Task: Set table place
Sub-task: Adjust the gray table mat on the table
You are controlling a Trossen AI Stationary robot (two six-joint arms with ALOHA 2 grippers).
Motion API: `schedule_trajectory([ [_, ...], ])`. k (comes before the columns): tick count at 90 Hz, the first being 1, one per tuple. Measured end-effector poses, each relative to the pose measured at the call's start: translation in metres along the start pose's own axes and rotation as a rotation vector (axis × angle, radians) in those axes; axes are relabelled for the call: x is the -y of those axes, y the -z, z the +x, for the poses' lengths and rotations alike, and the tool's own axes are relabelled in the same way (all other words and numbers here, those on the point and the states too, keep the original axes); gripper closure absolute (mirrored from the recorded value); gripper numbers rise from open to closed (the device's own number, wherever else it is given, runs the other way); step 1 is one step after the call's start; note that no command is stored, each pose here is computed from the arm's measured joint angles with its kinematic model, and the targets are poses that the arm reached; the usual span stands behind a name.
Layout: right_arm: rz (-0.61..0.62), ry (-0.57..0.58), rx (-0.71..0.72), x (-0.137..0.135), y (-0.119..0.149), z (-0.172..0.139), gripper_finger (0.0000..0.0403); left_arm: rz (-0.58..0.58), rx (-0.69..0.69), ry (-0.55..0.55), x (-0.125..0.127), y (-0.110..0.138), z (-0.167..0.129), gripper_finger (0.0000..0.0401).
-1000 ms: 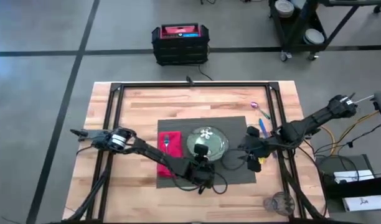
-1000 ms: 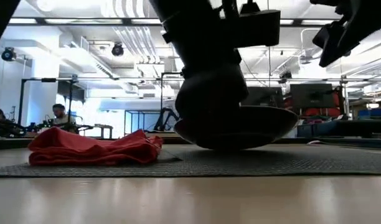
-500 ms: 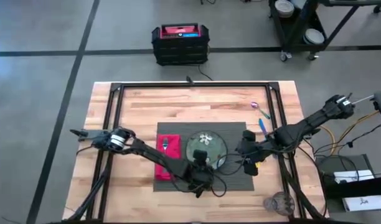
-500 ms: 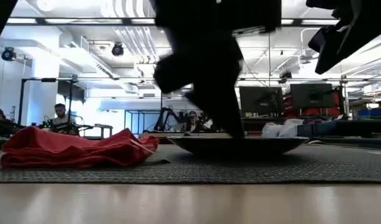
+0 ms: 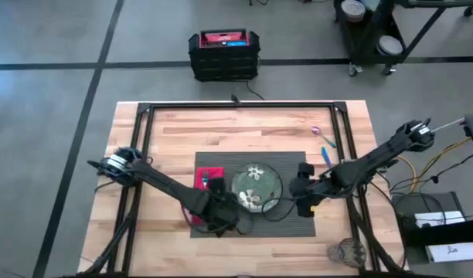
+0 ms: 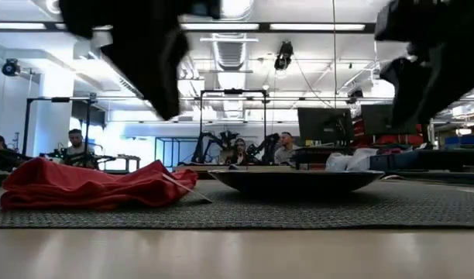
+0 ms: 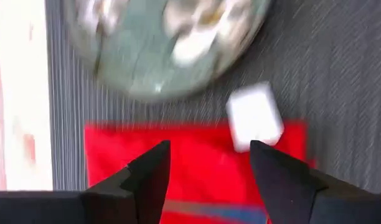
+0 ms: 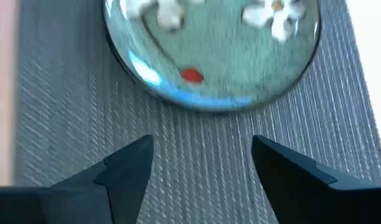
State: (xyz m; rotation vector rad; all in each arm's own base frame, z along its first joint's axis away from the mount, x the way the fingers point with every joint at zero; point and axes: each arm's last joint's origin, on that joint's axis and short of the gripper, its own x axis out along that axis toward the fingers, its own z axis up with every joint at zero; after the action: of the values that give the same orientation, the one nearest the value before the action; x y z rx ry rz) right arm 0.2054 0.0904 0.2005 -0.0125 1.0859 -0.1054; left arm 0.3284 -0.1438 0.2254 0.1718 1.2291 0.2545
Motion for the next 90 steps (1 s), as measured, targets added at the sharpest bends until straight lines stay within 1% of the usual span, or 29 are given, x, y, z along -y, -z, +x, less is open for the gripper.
schedule_trajectory([
  [6, -0.026, 0.013, -0.048, -0.002, 0.002, 0.010, 0.0154, -0.038, 0.004, 0.003, -0.008, 0.020, 0.004, 0.0222],
  [10, -0.041, 0.016, -0.078, -0.003, 0.003, 0.017, 0.0158, -0.060, 0.026, 0.028, -0.012, 0.031, 0.007, 0.0230],
  [19, -0.050, 0.027, -0.153, -0.003, 0.006, 0.033, 0.0167, -0.110, 0.109, 0.099, -0.021, 0.047, 0.017, 0.0249],
  [29, -0.045, 0.023, -0.218, -0.005, 0.009, 0.049, 0.0176, -0.119, 0.122, 0.158, -0.025, 0.061, 0.034, 0.0270],
  [40, -0.004, -0.001, -0.206, -0.010, 0.006, 0.063, 0.0182, -0.107, 0.104, 0.189, -0.024, 0.074, 0.049, 0.0288],
  [46, 0.015, -0.029, -0.169, -0.014, 0.001, 0.069, 0.0183, -0.089, 0.071, 0.200, -0.024, 0.081, 0.055, 0.0295],
  [53, 0.044, -0.060, -0.128, -0.019, -0.005, 0.075, 0.0182, -0.090, 0.030, 0.183, -0.026, 0.091, 0.060, 0.0303],
  [71, 0.070, -0.085, -0.063, -0.021, -0.018, 0.085, 0.0169, -0.118, 0.005, 0.173, -0.034, 0.109, 0.057, 0.0319],
  [90, 0.085, -0.065, -0.047, -0.004, -0.032, 0.087, 0.0167, -0.150, 0.019, 0.214, -0.039, 0.121, 0.048, 0.0323],
])
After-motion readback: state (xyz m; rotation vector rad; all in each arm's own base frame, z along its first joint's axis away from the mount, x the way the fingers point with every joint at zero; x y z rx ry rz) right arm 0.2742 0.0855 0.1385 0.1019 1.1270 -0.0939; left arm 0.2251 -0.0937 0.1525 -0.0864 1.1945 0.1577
